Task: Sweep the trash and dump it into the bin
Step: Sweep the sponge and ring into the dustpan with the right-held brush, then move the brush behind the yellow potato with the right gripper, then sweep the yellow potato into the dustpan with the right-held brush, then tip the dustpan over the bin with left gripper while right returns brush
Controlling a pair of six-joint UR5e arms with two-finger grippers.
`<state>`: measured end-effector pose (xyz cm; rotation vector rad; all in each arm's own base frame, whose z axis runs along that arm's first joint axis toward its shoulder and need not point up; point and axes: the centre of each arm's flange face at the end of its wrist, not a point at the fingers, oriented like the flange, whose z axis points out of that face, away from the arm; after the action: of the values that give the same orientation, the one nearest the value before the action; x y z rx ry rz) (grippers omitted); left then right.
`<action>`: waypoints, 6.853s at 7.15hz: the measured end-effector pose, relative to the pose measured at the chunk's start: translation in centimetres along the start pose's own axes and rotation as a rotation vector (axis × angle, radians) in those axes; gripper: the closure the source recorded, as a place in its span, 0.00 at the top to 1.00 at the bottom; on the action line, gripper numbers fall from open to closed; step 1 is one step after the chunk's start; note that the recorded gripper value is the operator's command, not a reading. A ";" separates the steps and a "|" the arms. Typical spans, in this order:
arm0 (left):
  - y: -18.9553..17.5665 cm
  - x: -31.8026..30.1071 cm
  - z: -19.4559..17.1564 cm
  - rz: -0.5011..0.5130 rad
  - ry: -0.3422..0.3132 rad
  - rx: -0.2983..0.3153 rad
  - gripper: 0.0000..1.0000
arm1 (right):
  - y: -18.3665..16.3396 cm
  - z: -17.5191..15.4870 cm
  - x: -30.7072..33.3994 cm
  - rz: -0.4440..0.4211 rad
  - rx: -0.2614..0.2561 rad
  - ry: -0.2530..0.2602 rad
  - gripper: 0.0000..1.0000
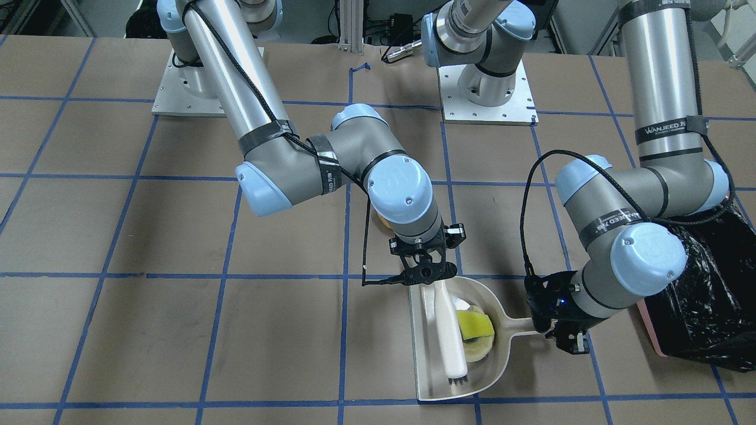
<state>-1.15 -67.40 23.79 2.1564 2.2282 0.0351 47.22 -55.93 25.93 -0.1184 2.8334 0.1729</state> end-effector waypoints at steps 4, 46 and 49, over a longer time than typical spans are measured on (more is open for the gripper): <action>1.5 1.3 -2.0 0.060 -0.007 -0.008 0.05 | 6.2 -9.9 5.6 0.120 -0.088 0.169 0.00; 42.9 13.8 -20.0 -0.389 0.126 -0.516 0.00 | 2.0 -15.0 55.3 0.083 -0.103 0.315 1.00; 37.2 12.1 -18.9 -0.308 0.088 -0.736 0.00 | 1.4 -19.1 54.1 0.072 0.004 0.333 1.00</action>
<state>34.73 -53.90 44.14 1.4362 2.0876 0.8066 -9.91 -60.49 27.95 -0.0478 3.1724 0.1770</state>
